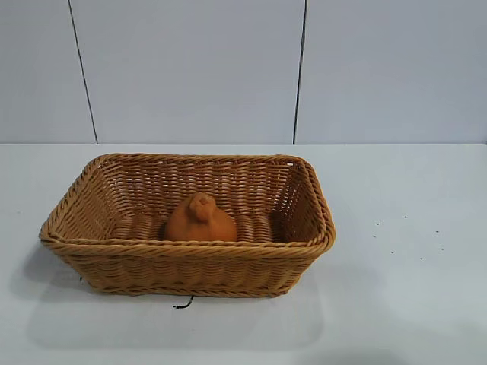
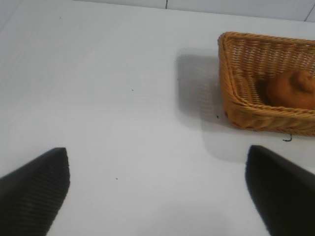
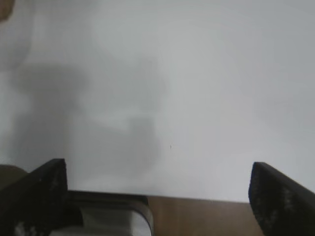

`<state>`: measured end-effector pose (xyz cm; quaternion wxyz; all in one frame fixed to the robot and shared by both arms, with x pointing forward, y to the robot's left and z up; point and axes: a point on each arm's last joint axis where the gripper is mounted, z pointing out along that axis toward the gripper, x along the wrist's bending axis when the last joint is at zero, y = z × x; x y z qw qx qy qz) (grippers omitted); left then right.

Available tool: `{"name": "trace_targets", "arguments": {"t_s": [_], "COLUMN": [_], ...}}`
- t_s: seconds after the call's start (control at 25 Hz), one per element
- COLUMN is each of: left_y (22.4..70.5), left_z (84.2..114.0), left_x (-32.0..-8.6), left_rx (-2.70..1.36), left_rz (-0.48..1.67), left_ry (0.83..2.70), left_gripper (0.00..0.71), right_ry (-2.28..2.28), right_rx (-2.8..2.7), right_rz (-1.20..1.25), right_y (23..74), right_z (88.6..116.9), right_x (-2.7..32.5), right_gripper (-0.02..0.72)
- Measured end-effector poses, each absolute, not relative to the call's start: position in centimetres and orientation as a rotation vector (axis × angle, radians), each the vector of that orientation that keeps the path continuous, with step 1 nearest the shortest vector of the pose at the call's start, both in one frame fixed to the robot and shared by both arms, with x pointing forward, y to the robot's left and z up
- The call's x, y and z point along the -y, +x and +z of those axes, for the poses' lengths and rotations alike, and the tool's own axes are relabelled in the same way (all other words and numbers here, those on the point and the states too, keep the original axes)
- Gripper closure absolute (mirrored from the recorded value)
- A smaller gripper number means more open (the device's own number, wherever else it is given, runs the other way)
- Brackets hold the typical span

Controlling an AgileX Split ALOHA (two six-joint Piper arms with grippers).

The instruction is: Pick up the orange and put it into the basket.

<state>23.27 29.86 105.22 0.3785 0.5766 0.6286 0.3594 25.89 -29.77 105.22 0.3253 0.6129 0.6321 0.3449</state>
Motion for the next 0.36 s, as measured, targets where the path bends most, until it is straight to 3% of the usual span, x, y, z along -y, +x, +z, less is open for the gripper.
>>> {"name": "trace_targets", "arguments": {"t_s": [0.36], "left_y": [23.3], "left_z": [105.2], "left_x": [-29.9], "left_rx": [-1.606], "left_rz": [0.918], "left_ry": [1.474], "left_gripper": [0.014], "right_ry": [1.506], "right_rx": [-1.555], "right_rz": [1.003], "right_y": [23.6], "right_z": [105.3], "right_x": [29.9], "right_gripper": [0.01]}}
